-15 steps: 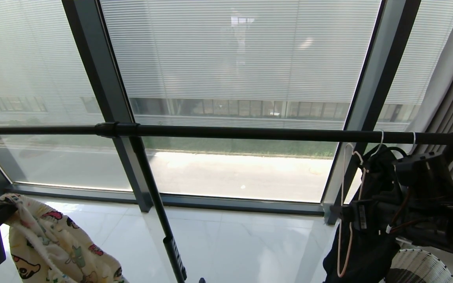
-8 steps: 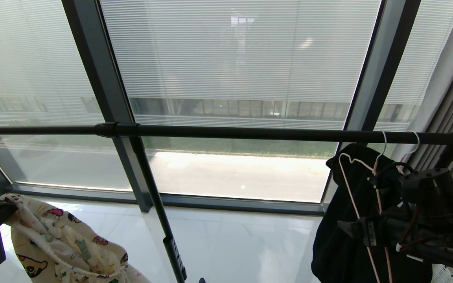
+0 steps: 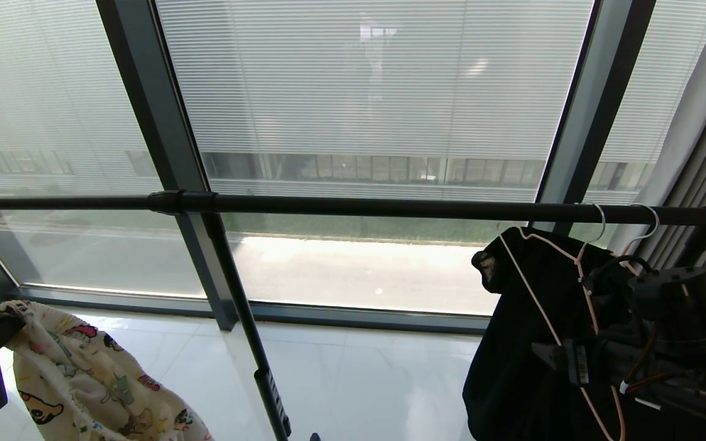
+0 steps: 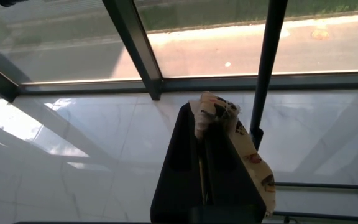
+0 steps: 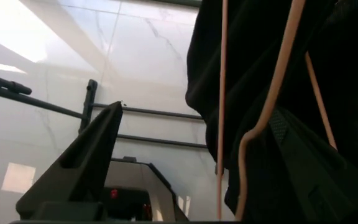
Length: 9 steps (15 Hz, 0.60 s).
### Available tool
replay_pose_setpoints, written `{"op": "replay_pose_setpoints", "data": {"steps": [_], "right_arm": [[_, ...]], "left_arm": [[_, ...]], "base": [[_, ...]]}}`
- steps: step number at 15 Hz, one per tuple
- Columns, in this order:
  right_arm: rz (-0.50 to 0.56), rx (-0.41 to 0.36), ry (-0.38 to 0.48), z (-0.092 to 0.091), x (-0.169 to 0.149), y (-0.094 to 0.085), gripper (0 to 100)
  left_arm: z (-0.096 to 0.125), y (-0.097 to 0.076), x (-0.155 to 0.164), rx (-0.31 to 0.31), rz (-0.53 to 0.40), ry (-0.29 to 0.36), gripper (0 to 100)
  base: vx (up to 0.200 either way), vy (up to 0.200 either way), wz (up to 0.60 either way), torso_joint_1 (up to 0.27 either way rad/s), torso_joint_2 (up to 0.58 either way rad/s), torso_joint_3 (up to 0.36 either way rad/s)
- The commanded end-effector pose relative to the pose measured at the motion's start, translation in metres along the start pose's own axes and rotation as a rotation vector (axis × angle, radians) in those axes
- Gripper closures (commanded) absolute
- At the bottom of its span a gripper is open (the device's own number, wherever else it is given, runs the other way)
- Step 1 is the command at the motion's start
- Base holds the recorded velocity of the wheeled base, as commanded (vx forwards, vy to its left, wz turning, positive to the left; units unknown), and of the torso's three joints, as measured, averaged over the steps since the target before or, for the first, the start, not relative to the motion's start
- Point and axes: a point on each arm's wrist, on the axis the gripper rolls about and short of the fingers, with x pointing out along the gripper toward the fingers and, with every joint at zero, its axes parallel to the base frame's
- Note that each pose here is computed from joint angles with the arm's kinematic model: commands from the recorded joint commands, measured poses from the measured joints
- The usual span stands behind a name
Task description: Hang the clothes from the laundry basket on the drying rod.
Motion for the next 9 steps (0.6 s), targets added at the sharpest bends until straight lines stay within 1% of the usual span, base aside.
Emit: {"op": "replay_pose_setpoints", "data": {"steps": [1,9], "right_arm": [[-0.004,-0.004,0.009,-0.0035,0.0005,-0.0013,100],[-0.001,0.009,-0.023,0.0004,-0.0030,-0.0029,100]], "left_arm": [[0.0001,0.0001,0.0001,0.000,0.001,0.000,100],[-0.0004,0.0000,0.0002,-0.002,0.001,0.002,100]], "base": [[0.000,0.000,0.00,0.000,0.00,0.000],[0.000,0.000,0.00,0.000,0.00,0.000]]}}
